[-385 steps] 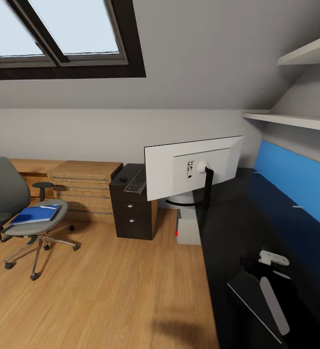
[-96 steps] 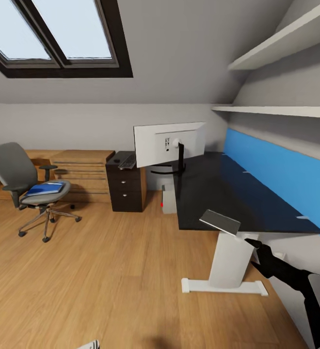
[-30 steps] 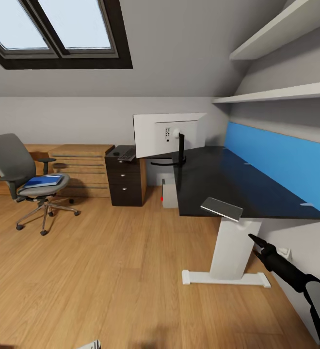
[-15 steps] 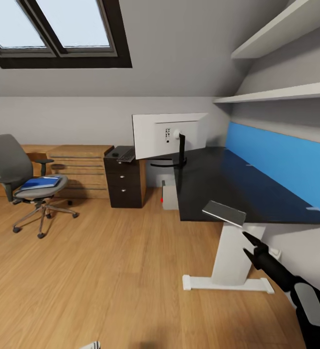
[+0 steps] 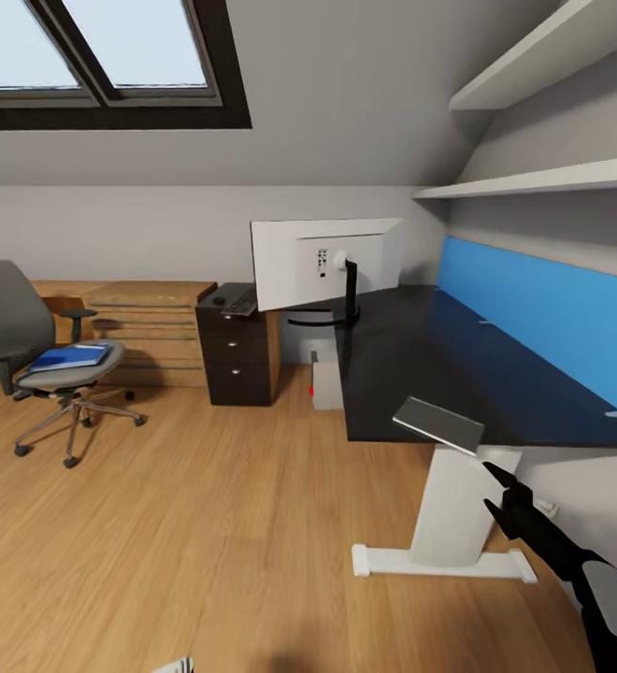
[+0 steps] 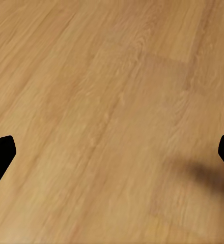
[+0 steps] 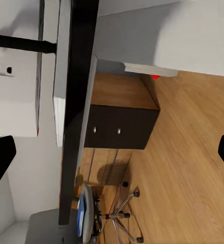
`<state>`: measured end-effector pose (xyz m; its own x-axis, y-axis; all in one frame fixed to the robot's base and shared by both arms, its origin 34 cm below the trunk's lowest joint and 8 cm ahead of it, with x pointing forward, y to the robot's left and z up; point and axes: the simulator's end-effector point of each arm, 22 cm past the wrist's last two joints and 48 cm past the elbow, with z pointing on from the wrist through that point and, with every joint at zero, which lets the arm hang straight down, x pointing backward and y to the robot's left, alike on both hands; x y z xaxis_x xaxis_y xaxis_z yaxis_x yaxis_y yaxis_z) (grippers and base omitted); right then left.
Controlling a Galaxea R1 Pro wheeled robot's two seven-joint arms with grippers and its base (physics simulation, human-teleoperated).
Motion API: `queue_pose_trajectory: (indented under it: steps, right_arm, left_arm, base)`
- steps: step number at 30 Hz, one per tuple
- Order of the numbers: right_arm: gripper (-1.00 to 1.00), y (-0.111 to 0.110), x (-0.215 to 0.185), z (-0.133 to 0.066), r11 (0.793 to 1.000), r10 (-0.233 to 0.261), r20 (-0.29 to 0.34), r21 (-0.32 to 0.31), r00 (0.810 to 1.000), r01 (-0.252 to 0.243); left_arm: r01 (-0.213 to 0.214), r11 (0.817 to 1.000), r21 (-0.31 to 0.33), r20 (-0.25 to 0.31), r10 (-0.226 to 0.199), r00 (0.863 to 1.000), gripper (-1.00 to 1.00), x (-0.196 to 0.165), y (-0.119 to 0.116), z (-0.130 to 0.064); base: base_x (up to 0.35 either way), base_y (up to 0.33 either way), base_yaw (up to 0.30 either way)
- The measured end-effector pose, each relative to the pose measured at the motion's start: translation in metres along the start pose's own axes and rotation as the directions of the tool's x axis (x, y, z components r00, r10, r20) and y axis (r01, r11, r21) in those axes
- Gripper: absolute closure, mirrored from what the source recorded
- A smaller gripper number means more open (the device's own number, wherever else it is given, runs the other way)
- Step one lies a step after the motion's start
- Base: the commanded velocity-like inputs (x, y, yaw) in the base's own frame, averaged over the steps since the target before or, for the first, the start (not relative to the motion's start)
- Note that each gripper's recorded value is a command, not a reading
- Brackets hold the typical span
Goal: In the bedroom, organize the workspace by keeping the computer under the desk, ensuring the monitor is on the desk, placing the keyboard on the desk next to the monitor, placing the mouse on the desk next to the keyboard, moving the folder from the swivel chair onto the desk next to the mouse, stacking the notebook on top of the folder with the pen on top of the notebook, and positioning the swivel chair next to the desk.
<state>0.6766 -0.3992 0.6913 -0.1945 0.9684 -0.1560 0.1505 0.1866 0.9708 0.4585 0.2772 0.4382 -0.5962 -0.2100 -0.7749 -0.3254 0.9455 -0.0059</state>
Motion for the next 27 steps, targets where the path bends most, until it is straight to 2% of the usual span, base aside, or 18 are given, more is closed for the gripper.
queue_pose_trajectory:
  steps: [27]
  right_arm:
    - [-1.0,-0.0018,0.0011,0.0003,1.0,0.004,-0.001,0.006,1.0,-0.003]
  left_arm:
    - [0.0,1.0,0.001,-0.005,0.0,1.0,-1.0,0.0012,-0.0001,0.0]
  base:
    - [0.055,0.011,0.0]
